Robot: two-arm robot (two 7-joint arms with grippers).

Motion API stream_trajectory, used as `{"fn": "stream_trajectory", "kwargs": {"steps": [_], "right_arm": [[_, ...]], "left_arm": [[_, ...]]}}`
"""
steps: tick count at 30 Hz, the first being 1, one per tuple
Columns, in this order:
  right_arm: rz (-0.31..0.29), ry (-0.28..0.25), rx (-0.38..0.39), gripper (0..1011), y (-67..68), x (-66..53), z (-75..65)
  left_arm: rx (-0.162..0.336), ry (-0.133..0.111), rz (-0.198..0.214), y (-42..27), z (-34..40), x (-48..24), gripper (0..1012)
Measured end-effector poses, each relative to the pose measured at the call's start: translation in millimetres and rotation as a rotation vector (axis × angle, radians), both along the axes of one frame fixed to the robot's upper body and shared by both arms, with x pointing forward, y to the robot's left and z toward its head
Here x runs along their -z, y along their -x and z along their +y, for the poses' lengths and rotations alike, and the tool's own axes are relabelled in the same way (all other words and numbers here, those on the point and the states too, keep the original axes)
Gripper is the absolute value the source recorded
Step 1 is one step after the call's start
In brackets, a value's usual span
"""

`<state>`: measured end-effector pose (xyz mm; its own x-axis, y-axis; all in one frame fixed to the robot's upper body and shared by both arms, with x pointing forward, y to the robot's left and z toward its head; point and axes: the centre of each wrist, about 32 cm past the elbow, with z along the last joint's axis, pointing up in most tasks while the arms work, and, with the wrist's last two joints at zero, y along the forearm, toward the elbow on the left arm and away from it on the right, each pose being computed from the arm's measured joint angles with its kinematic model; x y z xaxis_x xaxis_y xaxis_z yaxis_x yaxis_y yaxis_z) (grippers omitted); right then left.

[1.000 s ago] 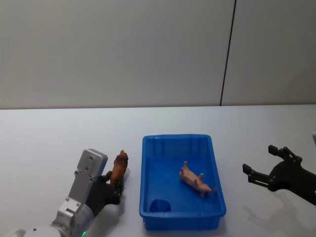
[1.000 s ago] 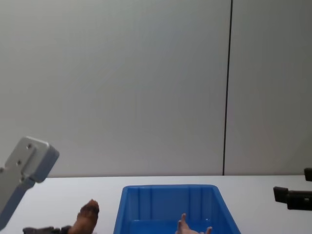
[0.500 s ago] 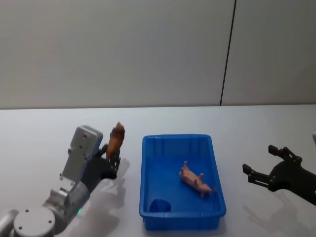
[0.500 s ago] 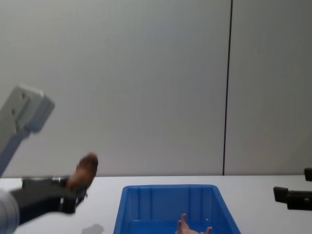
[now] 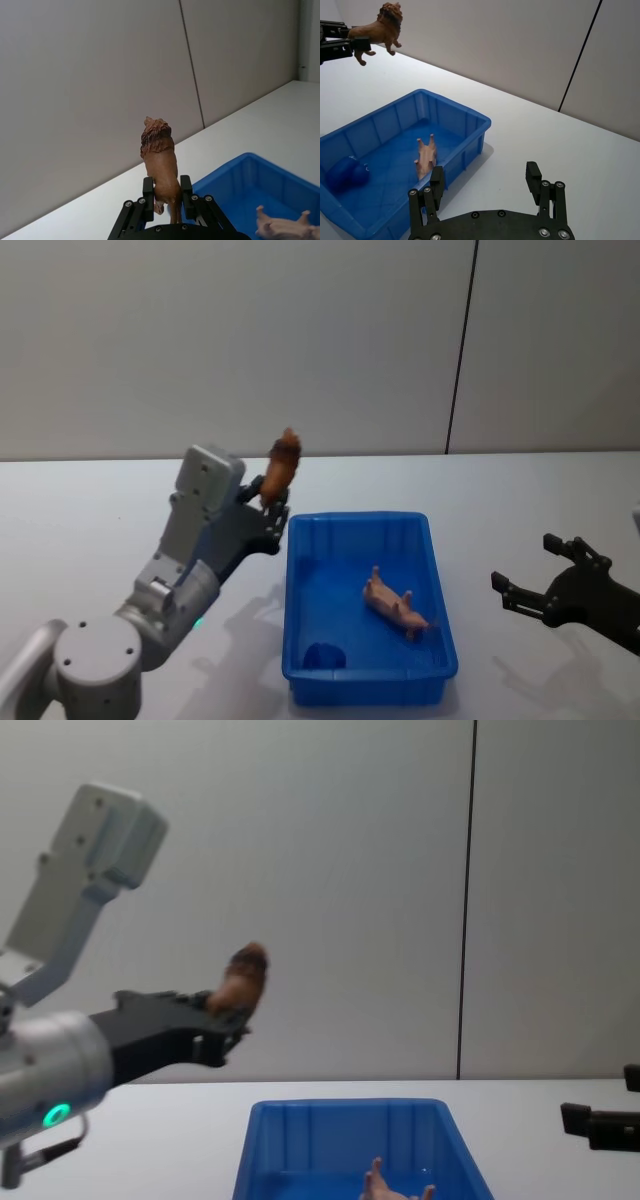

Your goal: Pick up the two dolls from the table and place them into the box.

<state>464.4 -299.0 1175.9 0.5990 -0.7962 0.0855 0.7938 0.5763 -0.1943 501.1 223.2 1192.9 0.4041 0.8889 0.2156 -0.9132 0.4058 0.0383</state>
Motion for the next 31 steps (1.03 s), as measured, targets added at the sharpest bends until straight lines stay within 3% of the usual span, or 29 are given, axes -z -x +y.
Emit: {"fn": "stream_trajectory", "kwargs": {"steps": [11, 18, 23, 31], "right_arm": [[0.0, 0.0, 0.0, 1001, 0.0, 0.0, 0.0], [0.0, 0.0, 0.0, 1001, 0.0, 0.0, 0.0], [0.0, 0.0, 0.0, 1001, 0.0, 0.0, 0.0], [0.0, 0.0, 0.0, 1001, 0.0, 0.0, 0.0]], "left_arm": [[0.086, 0.028, 0.004, -2.3, -25.9, -1.6, 340], [0.117, 0.04, 0.021, -1.5, -35.8, 2.7, 584], [0.125, 0.05, 0.015, -0.4, -36.3, 4.3, 725], [0.123, 0.076, -0.039, 0.9, -26.1, 1.4, 942]]}}
